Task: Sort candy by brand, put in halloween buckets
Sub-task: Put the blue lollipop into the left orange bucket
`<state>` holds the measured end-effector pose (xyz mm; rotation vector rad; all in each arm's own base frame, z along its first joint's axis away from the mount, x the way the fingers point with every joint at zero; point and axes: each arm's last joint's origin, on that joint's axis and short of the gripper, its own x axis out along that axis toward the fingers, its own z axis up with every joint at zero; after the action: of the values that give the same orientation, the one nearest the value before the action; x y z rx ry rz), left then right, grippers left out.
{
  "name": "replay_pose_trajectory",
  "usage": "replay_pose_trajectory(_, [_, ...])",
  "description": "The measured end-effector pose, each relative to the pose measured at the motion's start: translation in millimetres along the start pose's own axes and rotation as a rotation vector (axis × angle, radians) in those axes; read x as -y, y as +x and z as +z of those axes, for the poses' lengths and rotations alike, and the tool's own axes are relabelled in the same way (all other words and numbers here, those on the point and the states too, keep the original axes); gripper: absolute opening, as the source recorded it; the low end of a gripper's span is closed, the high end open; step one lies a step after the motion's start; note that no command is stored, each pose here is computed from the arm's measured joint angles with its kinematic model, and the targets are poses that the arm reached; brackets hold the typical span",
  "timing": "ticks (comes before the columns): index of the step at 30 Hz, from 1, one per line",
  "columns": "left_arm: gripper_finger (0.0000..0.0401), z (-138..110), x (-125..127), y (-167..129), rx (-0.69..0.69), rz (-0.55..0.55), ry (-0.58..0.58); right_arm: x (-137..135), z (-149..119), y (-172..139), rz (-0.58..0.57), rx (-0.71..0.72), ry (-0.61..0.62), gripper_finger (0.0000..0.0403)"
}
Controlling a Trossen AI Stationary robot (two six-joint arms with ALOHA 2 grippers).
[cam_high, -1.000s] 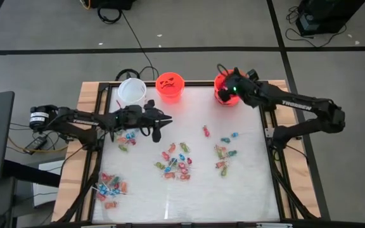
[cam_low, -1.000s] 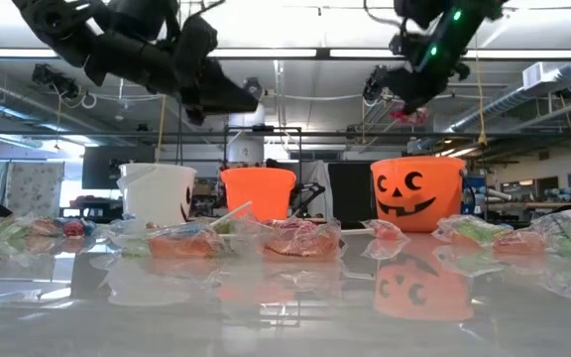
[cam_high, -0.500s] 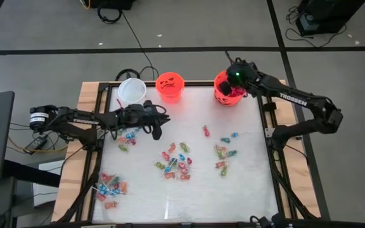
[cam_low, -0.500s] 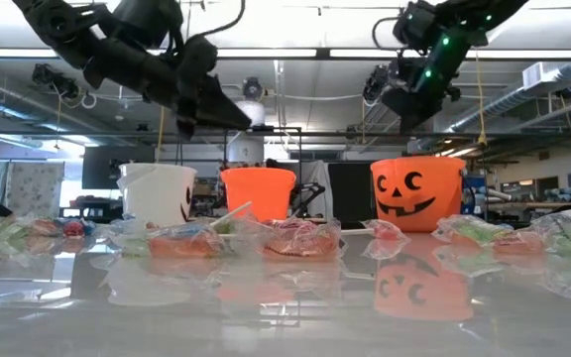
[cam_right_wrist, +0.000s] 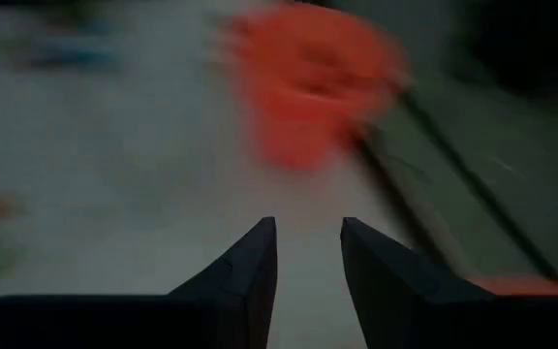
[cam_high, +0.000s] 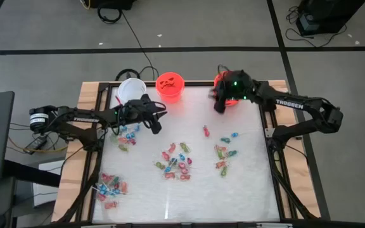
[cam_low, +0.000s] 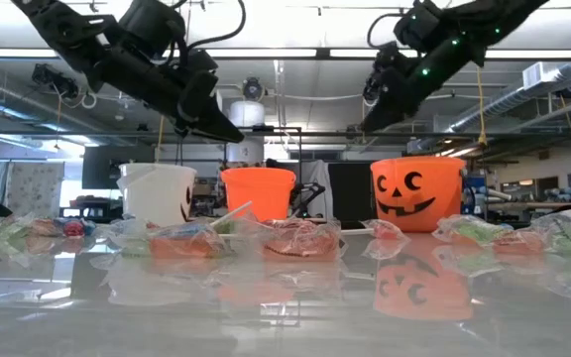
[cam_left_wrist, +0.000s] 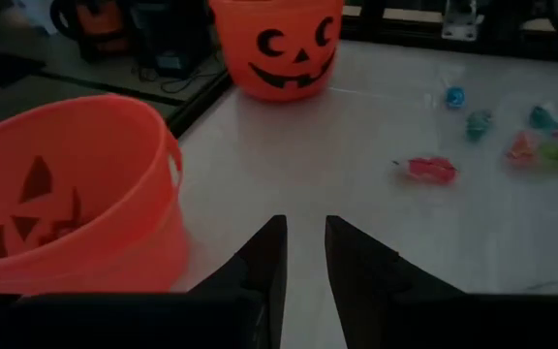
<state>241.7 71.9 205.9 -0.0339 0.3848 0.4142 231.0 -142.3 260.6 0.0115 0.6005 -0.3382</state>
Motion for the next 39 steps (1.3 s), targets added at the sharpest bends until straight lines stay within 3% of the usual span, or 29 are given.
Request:
replay_pose_trajectory(4, [0.008, 0, -6, 1, 0.0, -0.037, -0.008, -30, -19, 6, 0.296, -0.028, -0.052, 0.013])
replay_pose_trajectory(7, [0.008, 0, -7, 1, 0.002, -0.038, -0.002, -51, -41, 6, 0.367, -0.222, -0.032, 0.013])
replay_pose_trajectory(10, [0.008, 1, -7, 1, 0.008, -0.038, 0.016, -70, -67, 0, 0.311, -0.483, -0.006, 0.013])
replay_pose_trajectory(13, [0.008, 0, -7, 1, 0.001, -0.038, 0.015, -81, -84, -9, 0.174, -0.689, -0.04, 0.013])
replay_pose_trajectory(16, [0.008, -3, -5, 3, -0.019, -0.046, 0.015, -89, -94, -18, 0.111, -0.814, -0.042, 0.013])
replay_pose_trajectory(28, [0.008, -23, -1, 25, -0.105, -0.054, 0.002, -95, -96, -18, 0.087, -0.83, 0.001, 0.013])
replay_pose_trajectory(35, [0.008, -21, -1, 26, -0.083, -0.055, 0.033, -94, -111, -22, -0.04, -0.929, 0.216, 0.013])
replay_pose_trajectory(39, [0.008, -20, -2, 26, -0.066, -0.055, 0.074, -92, -128, -22, -0.116, -0.967, 0.268, 0.013])
